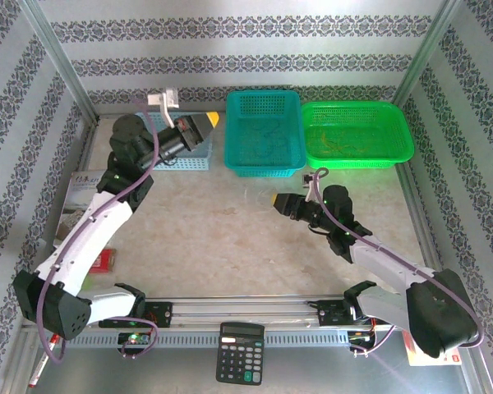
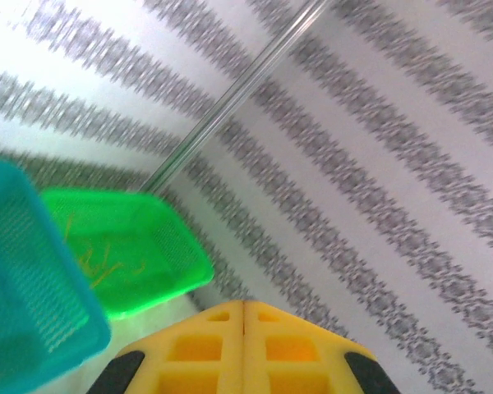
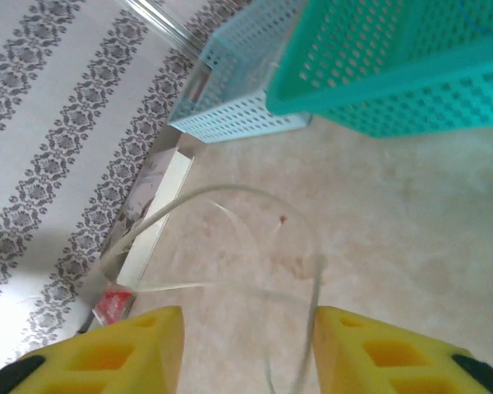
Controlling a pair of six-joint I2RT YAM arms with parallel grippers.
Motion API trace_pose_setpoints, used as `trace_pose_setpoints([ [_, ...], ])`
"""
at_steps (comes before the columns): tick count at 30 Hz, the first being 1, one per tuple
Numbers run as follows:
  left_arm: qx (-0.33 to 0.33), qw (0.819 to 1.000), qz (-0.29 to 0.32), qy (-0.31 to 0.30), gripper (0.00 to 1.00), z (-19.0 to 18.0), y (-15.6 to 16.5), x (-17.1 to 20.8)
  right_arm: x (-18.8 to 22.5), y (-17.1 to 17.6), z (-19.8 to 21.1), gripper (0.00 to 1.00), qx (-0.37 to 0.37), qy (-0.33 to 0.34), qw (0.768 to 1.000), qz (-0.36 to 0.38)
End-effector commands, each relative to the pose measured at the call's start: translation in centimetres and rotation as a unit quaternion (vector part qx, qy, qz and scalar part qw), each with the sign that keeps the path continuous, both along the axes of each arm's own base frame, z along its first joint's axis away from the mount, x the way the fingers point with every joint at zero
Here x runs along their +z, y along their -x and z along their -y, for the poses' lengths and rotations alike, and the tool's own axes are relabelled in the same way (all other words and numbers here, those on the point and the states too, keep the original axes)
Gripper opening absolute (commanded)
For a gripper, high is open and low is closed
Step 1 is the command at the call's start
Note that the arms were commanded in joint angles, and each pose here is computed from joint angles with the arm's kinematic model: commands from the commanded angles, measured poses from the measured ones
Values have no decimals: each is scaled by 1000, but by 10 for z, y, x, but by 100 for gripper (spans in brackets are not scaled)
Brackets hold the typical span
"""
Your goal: Untangle the cables
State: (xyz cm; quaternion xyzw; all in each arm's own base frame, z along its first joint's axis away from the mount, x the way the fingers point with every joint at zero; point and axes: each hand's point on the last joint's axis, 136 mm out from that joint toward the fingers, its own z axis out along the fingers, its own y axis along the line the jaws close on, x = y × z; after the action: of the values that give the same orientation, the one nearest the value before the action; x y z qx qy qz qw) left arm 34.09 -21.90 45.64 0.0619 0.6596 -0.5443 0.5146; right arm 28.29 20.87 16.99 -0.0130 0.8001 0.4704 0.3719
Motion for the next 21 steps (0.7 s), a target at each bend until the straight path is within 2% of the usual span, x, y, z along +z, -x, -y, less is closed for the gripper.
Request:
trace_pose_setpoints([
  [1, -29, 999, 11, 8, 0, 6, 2, 12, 2, 1, 2, 51, 0, 8, 1000, 6],
  [3, -31, 999, 12, 3, 0, 7, 3, 12, 3, 2, 2, 51, 1, 10, 1000, 8],
  [6, -29, 1000, 6, 0, 0, 7, 2, 6, 4, 2, 2, 42, 1, 10, 1000, 9],
  [13, -26, 998, -58, -26, 1, 9, -3, -55, -10, -3, 3, 49, 1, 52, 999, 1],
  [17, -7, 993, -101, -53, 16, 3, -4, -106, -39, -10, -4, 56, 5, 100, 994, -35],
  [21, 15, 990, -114, -84, 35, -6, 1, -135, -63, -23, -12, 61, -8, 145, 987, -64],
])
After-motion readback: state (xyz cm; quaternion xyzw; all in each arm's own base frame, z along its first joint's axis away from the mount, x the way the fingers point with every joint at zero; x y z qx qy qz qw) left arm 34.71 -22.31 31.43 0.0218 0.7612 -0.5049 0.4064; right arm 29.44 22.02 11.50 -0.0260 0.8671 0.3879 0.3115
